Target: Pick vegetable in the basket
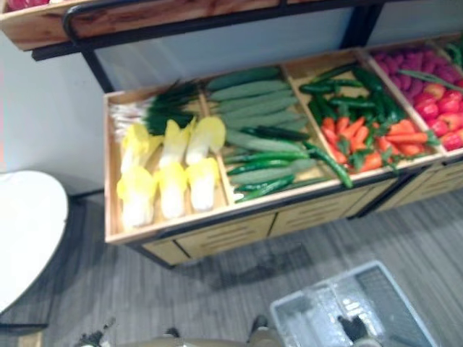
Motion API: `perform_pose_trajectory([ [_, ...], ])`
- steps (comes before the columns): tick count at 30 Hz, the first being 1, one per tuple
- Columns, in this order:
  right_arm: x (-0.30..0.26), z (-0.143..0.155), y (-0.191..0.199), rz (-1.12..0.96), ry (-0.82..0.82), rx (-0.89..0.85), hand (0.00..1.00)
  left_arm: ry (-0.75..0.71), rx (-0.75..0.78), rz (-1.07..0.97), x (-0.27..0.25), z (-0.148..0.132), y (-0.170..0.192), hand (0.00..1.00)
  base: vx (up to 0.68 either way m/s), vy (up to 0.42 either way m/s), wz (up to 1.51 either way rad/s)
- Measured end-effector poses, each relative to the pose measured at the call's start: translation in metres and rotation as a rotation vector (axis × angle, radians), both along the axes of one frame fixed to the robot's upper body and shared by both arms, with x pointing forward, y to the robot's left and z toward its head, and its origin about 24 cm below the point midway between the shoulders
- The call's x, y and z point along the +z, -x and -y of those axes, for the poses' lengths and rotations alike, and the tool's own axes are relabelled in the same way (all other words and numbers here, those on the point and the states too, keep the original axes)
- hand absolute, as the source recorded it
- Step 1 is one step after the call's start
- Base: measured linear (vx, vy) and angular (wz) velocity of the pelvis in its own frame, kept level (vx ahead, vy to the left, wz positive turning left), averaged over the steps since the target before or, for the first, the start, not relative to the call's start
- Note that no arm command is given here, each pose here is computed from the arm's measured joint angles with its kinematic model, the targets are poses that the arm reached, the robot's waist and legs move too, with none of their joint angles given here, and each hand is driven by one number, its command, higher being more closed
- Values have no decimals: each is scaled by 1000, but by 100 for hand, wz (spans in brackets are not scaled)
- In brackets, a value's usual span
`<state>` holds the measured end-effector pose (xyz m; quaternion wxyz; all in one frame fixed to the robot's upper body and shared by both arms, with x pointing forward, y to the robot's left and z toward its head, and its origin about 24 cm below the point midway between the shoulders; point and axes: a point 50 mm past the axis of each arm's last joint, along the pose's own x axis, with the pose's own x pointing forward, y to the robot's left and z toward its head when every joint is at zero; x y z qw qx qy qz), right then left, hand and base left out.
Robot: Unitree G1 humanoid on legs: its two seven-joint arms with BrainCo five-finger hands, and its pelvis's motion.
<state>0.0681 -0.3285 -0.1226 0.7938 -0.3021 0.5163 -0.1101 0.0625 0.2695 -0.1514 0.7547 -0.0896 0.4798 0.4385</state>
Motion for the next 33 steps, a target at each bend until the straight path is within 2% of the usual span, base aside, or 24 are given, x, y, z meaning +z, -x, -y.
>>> perform_pose_trajectory([
  [2, -6, -8, 13, -12, -30, -67, 100, -77, 120, 92, 12, -10, -11, 0, -45, 33, -3],
  [4, -10, -11, 26, -8, -48, -140, 100, -194, 143, 215, 32, -16, -28, 0, -47, 69, -2],
  [6, -12, -14, 38, -9, -59, -201, 100, -321, 96, 375, 64, -16, -53, 0, -27, 161, -5],
  [10, -17, -27, 43, -7, -83, -229, 100, -484, -60, 552, 109, -8, -88, 0, -24, 149, -16],
  [13, -17, -30, 41, 10, -82, -210, 100, -571, -154, 607, 130, -2, -100, 0, -23, 108, -29],
  [17, -15, -31, 35, 16, -69, -156, 100, -663, -156, 671, 152, -5, -114, 0, 18, 50, -22],
  [24, -12, -36, 10, 30, -53, 35, 100, -714, -104, 714, 168, -13, -144, 0, 63, -25, -21],
  [33, -10, -39, 1, 40, -48, 120, 100, -630, -118, 591, 140, -13, -150, 0, -29, -29, -17],
])
